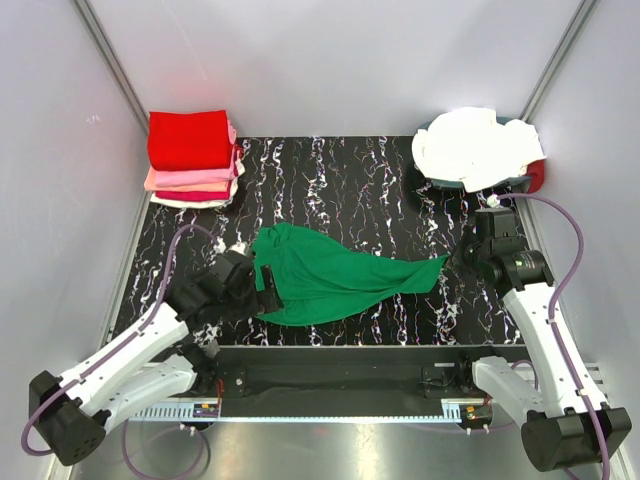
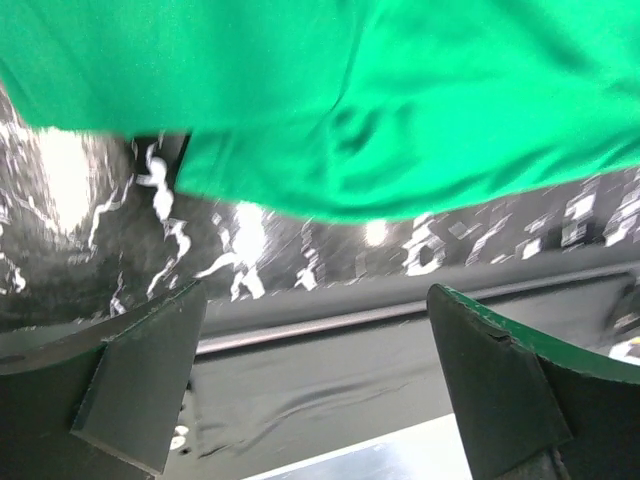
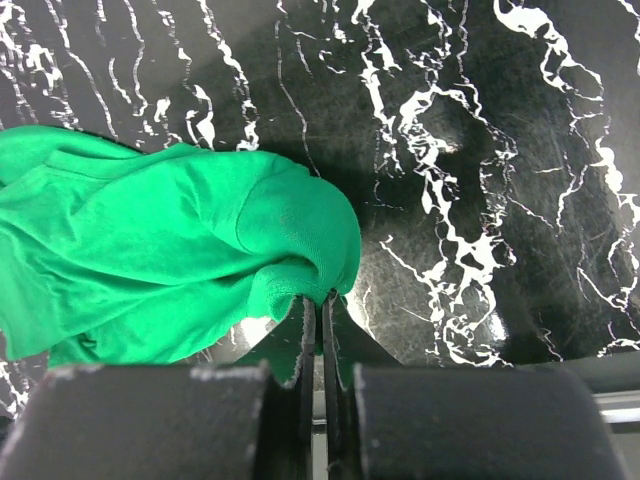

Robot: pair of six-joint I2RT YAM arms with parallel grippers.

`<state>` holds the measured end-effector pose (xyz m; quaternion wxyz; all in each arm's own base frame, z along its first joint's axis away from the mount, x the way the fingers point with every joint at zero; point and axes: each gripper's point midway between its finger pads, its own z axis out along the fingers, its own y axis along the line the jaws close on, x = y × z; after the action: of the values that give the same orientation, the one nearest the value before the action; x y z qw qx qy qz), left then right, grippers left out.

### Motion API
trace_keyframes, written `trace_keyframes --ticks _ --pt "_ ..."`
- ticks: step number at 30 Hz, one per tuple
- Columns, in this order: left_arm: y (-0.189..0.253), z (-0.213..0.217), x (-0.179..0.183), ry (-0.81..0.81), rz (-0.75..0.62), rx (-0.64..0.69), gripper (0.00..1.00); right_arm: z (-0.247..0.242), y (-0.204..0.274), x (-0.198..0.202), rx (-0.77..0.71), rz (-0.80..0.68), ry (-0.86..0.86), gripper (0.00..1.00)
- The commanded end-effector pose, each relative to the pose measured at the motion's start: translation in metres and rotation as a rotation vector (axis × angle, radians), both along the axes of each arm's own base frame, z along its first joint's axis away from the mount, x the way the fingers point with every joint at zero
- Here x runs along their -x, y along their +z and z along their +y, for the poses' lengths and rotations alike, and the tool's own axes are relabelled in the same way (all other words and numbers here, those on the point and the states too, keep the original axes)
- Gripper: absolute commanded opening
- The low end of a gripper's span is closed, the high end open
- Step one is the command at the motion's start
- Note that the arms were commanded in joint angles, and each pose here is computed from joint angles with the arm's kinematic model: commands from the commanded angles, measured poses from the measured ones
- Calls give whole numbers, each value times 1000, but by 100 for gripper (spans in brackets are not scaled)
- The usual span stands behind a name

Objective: Fold and stack the t-shirts
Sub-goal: Flatten the tshirt out

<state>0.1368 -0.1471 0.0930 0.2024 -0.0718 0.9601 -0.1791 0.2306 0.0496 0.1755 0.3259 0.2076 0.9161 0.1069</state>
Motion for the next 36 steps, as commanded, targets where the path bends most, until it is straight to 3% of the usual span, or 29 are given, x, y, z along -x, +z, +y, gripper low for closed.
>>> trace_keyframes --ticks 1,18,31,36 --pt "10 9 -14 103 -44 -34 97 5 23 -11 -27 -81 17 0" --pt "-53 23 -26 237 35 -90 78 4 17 -5 -8 -65 36 0" --pt "-79 21 -33 271 48 -75 63 9 14 -4 -26 -52 62 0" --pt "-83 21 -37 275 38 -85 53 9 12 -5 -25 -43 62 0"
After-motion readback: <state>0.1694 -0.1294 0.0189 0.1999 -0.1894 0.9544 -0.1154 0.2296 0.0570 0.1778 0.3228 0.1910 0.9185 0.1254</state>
